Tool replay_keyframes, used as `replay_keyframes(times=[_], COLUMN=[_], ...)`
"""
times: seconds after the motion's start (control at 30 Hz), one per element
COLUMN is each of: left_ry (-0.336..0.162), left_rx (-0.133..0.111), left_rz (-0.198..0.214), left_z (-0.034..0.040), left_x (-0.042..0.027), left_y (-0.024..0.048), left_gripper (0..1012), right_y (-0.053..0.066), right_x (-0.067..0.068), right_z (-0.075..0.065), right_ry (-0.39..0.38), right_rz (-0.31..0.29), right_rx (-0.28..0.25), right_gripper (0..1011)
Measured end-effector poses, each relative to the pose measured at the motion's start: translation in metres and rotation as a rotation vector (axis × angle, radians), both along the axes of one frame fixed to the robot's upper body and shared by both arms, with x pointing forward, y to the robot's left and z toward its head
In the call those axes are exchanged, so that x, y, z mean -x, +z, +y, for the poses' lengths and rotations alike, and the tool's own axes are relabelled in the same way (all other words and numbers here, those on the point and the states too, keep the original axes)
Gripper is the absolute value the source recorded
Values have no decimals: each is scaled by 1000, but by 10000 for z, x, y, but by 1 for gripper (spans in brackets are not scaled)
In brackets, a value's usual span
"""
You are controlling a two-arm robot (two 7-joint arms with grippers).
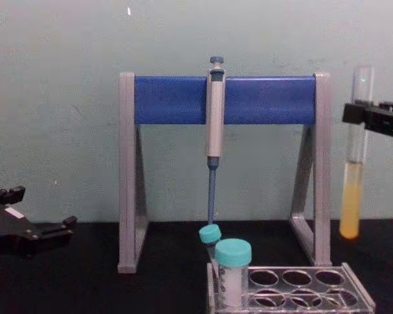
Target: Pick up the test tube from the test tube rack, shake it, then place it back into the test tube rack.
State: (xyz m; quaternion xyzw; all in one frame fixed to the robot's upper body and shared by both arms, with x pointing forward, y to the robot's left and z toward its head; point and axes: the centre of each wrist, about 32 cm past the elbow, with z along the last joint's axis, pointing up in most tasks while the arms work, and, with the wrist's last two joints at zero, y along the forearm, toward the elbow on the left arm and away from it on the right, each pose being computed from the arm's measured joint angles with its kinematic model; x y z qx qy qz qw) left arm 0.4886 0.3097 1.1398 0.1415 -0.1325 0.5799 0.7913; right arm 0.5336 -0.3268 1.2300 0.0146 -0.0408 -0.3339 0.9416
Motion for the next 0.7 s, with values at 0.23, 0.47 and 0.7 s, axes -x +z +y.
replay_keyframes(times=[0.23, 0.47, 0.7], left_ry=[0, 0, 0], left_rx=[0, 0, 0], left_rz=[0, 0, 0], left_z=[0, 0, 0], left_x=[0, 0, 0], left_y=[0, 0, 0], left_gripper=[1001, 1001, 1001], right_y=[-12, -49, -83], right_x=[-104, -124, -88], right_z=[138, 278, 319], right_ry=[2, 78, 166], right_rz=[-3, -9, -24], right_rx=[-62, -105, -96], right_gripper=[235, 235, 235])
